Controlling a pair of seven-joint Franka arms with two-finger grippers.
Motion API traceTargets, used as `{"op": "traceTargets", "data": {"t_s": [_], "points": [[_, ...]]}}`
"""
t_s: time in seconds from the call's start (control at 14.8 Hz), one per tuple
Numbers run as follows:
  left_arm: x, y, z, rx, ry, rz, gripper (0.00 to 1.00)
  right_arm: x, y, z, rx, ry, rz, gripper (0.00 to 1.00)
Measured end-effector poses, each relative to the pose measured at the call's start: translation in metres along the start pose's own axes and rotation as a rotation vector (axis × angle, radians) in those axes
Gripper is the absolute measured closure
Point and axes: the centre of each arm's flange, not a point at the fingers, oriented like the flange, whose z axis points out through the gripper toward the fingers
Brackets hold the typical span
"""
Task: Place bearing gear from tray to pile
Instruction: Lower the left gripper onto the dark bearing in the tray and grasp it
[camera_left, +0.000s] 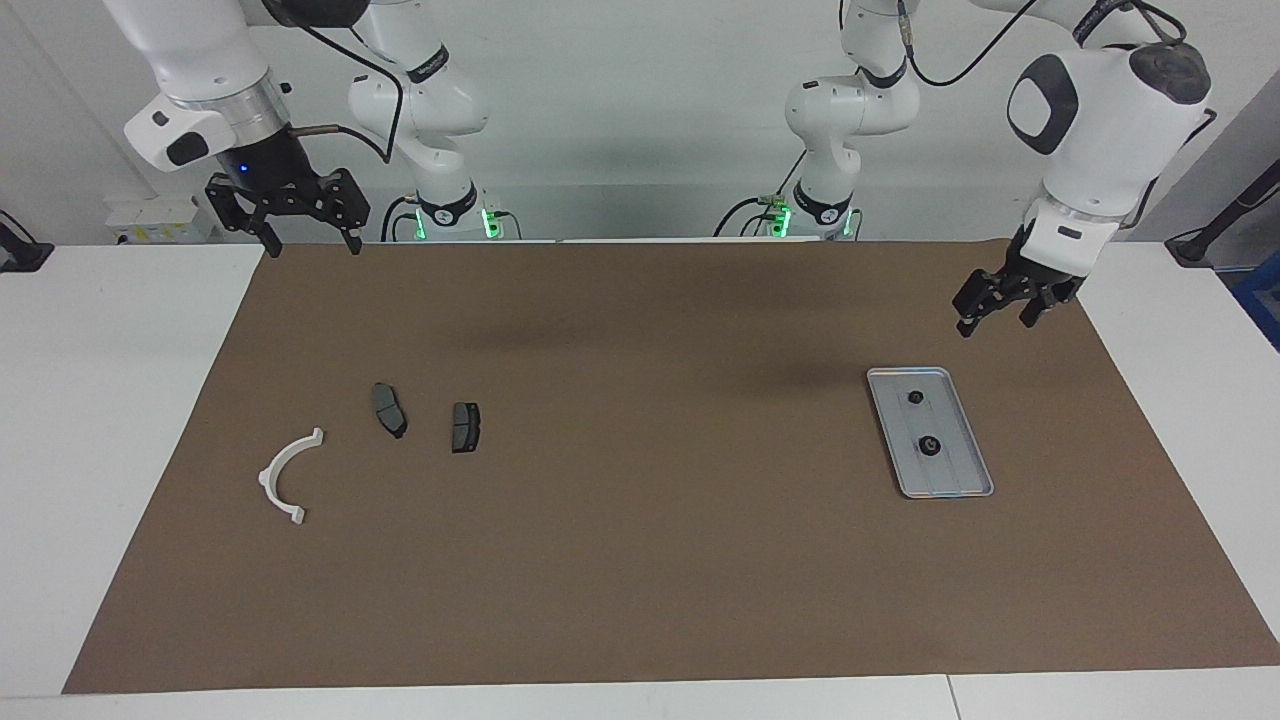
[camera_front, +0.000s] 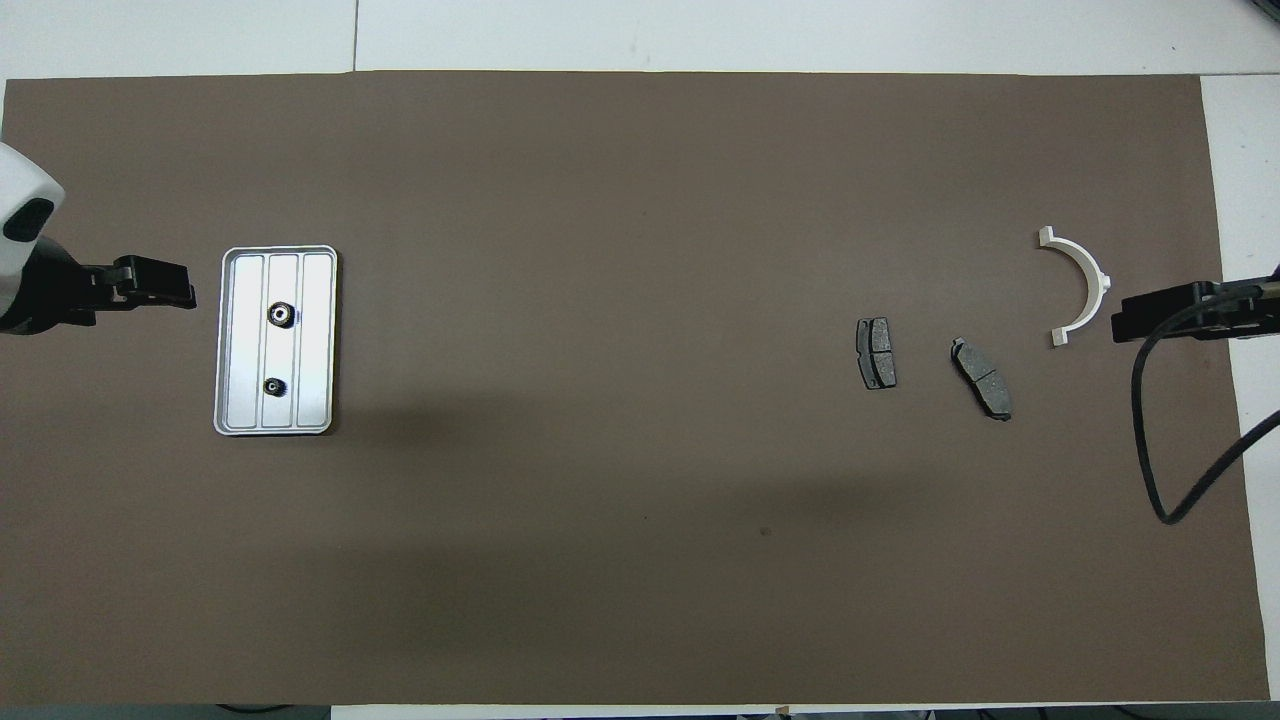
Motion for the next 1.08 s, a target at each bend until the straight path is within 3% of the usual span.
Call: {"op": "traceTargets", "data": {"t_s": [0.47,0.54,0.81,0.88,0.95,1.08], "points": [[0.012,0.004,0.105,0.0,-0.039,0.024,0.0,-0.006,-0.001,-0.011,-0.001,0.022,0.0,0.0],[0.012,0.004,0.119,0.0,-0.043,0.025,0.09,-0.008,-0.001,-0.015,-0.001,0.028,-0.001,0.0],[0.017,0.003,0.168,0.003,-0.067,0.028,0.19,-0.014,-0.002,-0.025,-0.003,0.048,-0.002,0.0],[0.019,0.002,0.177,0.004,-0.075,0.026,0.26,-0.014,-0.002,-0.025,-0.003,0.048,-0.002,0.0],[0.022,0.001,0.184,0.004,-0.08,0.026,0.39,-0.014,-0.002,-0.025,-0.003,0.046,-0.003,0.0],[0.028,0.0,0.198,0.004,-0.088,0.023,0.4,-0.015,-0.003,-0.024,-0.003,0.034,-0.004,0.0]]}}
